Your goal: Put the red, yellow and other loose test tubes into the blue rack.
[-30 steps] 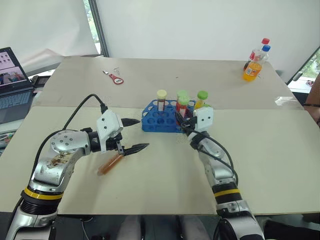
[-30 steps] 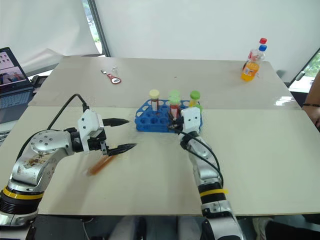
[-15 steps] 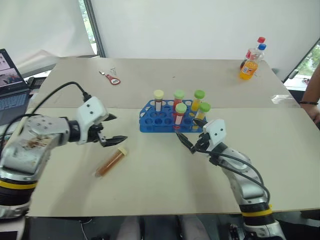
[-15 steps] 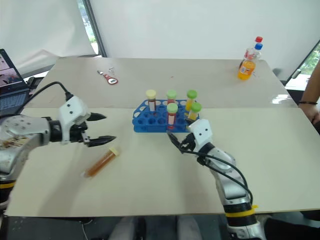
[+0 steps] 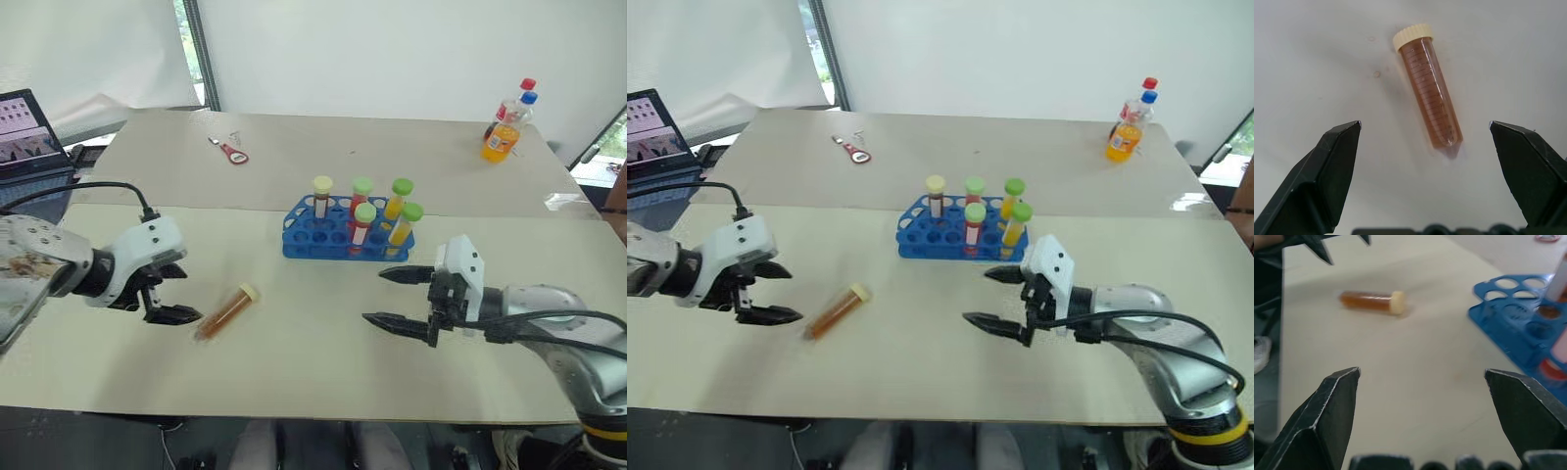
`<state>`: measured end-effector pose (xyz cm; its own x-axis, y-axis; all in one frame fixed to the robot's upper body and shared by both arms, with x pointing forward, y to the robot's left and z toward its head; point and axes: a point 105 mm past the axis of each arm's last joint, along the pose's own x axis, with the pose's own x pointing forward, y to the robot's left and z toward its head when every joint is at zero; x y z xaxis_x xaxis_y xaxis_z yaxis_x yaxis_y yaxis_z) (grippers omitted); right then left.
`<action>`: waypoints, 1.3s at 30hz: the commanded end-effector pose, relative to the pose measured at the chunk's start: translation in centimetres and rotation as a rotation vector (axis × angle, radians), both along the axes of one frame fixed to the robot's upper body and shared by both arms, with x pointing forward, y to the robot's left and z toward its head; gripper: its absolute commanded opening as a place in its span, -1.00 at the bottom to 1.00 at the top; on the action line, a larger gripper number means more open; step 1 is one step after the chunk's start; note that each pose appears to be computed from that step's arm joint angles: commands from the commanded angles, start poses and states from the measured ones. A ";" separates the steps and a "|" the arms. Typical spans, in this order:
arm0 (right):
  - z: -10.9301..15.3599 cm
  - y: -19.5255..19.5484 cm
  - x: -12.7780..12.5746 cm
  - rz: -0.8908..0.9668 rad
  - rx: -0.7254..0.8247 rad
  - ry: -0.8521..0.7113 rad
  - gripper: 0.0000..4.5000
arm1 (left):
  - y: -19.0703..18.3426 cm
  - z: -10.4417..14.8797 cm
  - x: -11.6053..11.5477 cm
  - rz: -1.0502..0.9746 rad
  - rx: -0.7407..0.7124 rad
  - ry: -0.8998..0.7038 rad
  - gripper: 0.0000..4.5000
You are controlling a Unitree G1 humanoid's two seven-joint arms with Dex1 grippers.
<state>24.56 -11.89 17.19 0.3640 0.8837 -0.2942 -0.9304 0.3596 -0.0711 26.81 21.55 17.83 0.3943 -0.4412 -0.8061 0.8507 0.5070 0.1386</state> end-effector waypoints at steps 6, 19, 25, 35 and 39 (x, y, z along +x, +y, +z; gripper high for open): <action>1.3 -0.2 -0.6 -0.011 -0.067 0.001 0.99 | -2.2 -2.6 3.0 0.064 0.000 -0.003 1.00; 2.9 0.9 -0.4 -0.032 -0.001 -0.012 1.00 | -4.2 -4.8 4.3 -0.001 0.033 0.034 0.88; 3.6 0.9 -0.1 -0.046 0.015 -0.025 1.00 | -3.8 -5.1 3.9 -0.060 0.072 0.017 -0.16; 4.3 0.0 -0.2 -0.061 -0.002 -0.053 1.00 | -5.9 -1.0 5.5 -0.178 -0.076 -0.140 -0.60; 5.3 -0.4 -0.2 -0.084 0.010 -0.171 1.00 | -10.4 5.5 8.0 -0.249 -0.476 -0.336 -0.60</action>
